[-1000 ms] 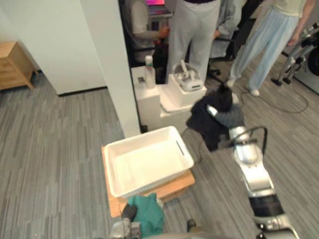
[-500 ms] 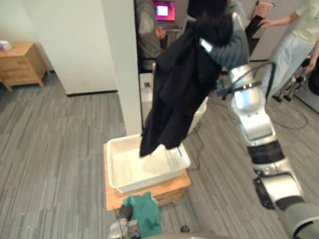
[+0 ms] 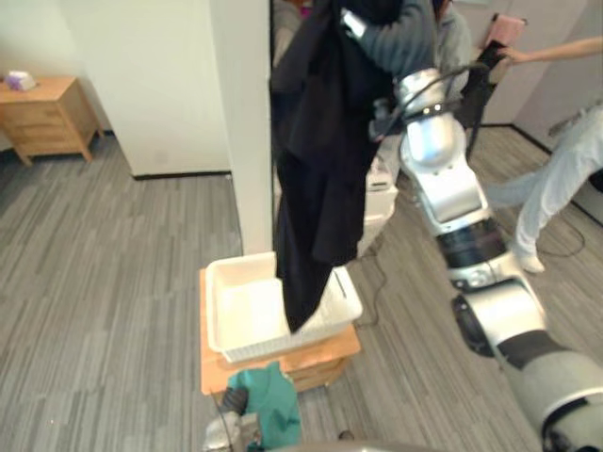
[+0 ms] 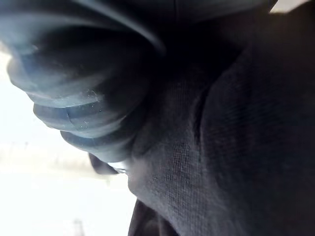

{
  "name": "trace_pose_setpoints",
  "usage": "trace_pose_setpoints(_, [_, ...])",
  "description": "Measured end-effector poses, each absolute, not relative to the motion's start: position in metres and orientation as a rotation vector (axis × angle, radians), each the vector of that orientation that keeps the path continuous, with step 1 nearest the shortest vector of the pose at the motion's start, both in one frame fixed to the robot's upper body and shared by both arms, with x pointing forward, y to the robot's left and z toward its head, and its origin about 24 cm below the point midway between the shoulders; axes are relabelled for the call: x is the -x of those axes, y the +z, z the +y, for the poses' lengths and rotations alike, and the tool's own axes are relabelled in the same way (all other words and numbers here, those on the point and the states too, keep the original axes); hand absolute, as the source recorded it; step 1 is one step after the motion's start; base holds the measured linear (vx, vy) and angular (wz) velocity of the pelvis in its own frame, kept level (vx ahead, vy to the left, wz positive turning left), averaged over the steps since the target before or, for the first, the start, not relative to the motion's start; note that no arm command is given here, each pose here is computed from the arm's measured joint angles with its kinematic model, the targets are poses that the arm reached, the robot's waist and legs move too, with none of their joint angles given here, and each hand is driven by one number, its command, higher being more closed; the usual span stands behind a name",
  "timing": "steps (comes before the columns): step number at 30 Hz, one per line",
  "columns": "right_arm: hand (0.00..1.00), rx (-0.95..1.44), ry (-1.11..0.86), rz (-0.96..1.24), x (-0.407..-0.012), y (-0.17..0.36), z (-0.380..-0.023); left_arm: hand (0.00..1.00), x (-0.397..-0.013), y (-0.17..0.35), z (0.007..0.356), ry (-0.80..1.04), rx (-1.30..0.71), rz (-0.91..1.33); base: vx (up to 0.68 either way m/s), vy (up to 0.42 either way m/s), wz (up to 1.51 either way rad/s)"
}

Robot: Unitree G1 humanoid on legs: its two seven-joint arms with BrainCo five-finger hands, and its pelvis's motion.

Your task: Tidy the bed and pick cloth on bed and put in laundry

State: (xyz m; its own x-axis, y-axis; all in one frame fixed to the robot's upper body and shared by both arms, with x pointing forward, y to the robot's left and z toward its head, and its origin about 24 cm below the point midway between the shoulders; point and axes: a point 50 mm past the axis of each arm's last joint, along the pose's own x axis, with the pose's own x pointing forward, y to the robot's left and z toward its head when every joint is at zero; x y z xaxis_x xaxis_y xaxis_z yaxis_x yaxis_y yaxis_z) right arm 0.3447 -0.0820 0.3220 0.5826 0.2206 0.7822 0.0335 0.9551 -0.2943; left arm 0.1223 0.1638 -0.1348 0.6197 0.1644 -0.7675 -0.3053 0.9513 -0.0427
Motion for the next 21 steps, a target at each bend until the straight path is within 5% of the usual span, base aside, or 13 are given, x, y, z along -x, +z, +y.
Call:
trace_pose_setpoints(8, [1.0, 0.264, 0.125, -0.889, -0.35, 0.31, -0.074, 1.0, -0.123, -0.135, 0.164, 0.269, 0.176, 0.86, 0.02, -0.007, 0.08])
trace_pose_setpoints(21, [1.0, 0.245, 0.264, -0.49, -0.354, 0.187, -0.052, 1.0, -0.126, -0.133, 0.163, 0.264, 0.176, 0.849, 0.01, 0.004, 0.01])
